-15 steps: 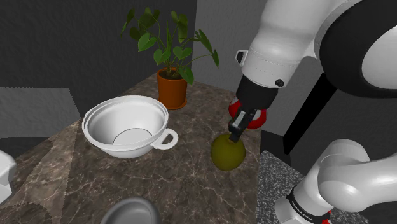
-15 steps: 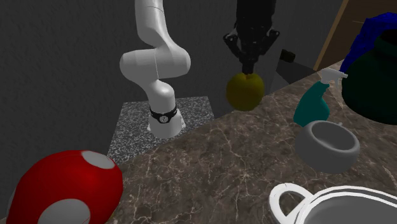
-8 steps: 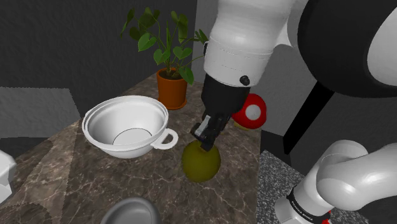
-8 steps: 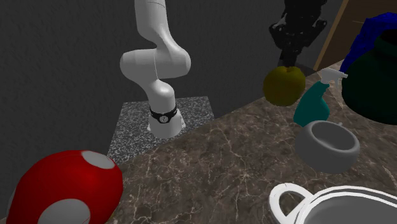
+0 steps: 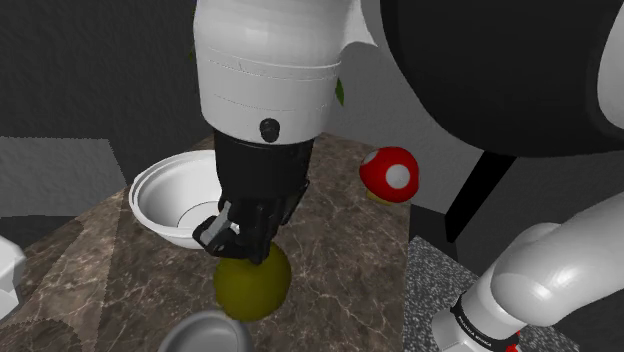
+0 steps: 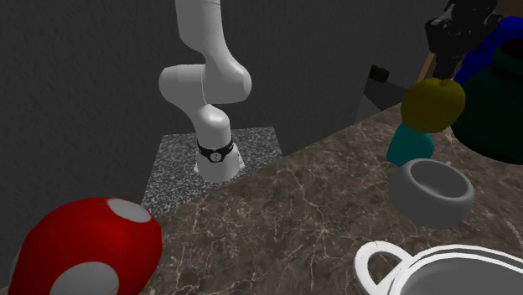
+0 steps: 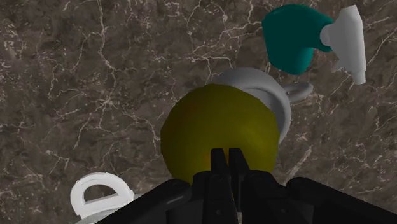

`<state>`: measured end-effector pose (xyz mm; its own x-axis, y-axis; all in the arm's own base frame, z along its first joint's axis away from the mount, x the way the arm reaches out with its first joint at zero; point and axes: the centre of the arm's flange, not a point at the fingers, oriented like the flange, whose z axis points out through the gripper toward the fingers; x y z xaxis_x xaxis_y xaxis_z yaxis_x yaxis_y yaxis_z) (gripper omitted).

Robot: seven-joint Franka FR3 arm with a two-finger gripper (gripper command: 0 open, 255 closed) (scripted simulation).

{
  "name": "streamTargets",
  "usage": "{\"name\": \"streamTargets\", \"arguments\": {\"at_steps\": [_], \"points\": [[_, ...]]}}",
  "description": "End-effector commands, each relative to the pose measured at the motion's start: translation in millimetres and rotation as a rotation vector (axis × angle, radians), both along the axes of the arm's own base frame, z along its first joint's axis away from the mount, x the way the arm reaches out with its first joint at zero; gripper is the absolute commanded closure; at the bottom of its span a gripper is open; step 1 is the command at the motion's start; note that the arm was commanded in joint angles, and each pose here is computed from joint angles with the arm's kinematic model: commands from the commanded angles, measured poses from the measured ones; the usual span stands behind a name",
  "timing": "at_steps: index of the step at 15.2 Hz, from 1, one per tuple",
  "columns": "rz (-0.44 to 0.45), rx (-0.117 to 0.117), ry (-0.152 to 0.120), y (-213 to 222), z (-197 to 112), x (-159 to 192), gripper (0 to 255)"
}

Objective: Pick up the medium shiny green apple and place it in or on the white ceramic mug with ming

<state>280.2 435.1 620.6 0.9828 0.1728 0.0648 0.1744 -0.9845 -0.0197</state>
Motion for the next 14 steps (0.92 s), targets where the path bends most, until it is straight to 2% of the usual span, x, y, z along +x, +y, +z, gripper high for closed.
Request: {"name": "streamTargets", "arguments": {"at_steps": [1, 7, 14], "points": [[-0.003, 0.004, -0.001, 23, 6, 6, 255], [-0.003, 0.004, -0.001, 98, 20, 20, 255], [-0.003, 0.004, -0.001, 98, -17, 20, 255]]}}
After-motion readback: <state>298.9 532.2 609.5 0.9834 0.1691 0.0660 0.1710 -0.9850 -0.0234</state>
